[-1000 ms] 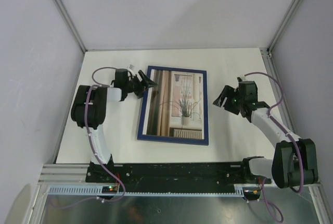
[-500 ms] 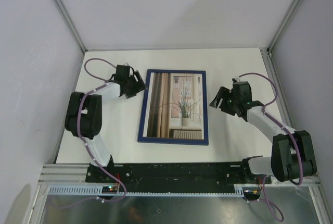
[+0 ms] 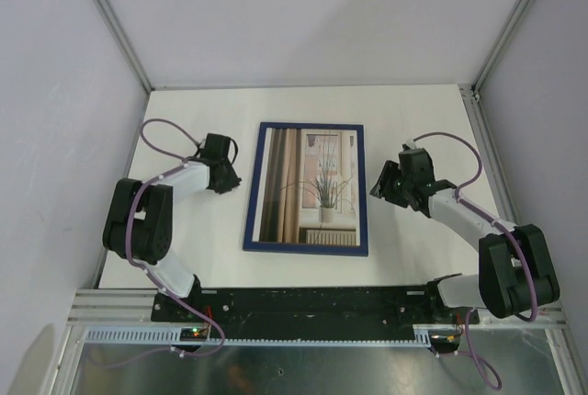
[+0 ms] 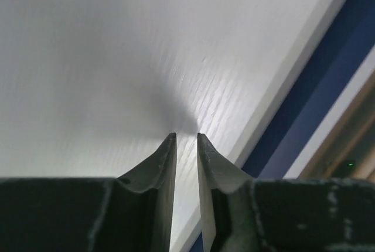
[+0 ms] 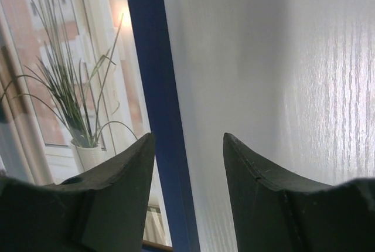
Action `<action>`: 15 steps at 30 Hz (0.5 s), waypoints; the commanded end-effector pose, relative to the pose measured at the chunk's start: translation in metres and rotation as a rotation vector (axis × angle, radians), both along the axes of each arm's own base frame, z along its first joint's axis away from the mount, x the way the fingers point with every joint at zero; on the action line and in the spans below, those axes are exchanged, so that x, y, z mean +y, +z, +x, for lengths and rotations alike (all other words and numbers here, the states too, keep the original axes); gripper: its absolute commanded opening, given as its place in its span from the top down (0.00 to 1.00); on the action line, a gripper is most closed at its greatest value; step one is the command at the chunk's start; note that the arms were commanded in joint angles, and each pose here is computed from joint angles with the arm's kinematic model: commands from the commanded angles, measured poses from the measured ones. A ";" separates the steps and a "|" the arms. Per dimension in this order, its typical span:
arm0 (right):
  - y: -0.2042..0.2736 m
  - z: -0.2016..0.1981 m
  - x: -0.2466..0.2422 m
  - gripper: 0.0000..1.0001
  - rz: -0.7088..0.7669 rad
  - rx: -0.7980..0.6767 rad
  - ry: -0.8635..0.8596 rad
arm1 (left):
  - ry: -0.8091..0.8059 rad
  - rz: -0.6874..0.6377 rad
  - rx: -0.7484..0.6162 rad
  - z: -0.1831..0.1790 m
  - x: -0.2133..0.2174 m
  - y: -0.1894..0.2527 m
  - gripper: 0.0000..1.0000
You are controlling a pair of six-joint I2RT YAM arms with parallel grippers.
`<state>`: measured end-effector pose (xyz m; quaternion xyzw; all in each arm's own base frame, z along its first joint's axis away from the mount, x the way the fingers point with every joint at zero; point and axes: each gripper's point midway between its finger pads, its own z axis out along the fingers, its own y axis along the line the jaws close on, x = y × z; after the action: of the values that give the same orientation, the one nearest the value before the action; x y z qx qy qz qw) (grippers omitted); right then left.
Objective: Put the photo into the frame
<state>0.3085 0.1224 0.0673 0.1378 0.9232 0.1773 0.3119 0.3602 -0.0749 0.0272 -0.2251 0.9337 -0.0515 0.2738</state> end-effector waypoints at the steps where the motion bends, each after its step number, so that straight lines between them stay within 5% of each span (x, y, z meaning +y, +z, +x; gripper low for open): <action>1: -0.006 -0.003 -0.004 0.47 -0.026 0.002 -0.031 | 0.015 0.016 -0.006 -0.014 -0.006 0.002 0.78; 15: -0.006 -0.008 -0.003 0.50 -0.029 0.002 -0.032 | -0.081 -0.010 0.025 -0.041 -0.052 -0.008 0.83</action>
<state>0.2976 0.1201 0.0539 0.1418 0.9296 0.1606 0.3001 0.3274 -0.1198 0.0159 -0.1852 0.9469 -0.0587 0.2563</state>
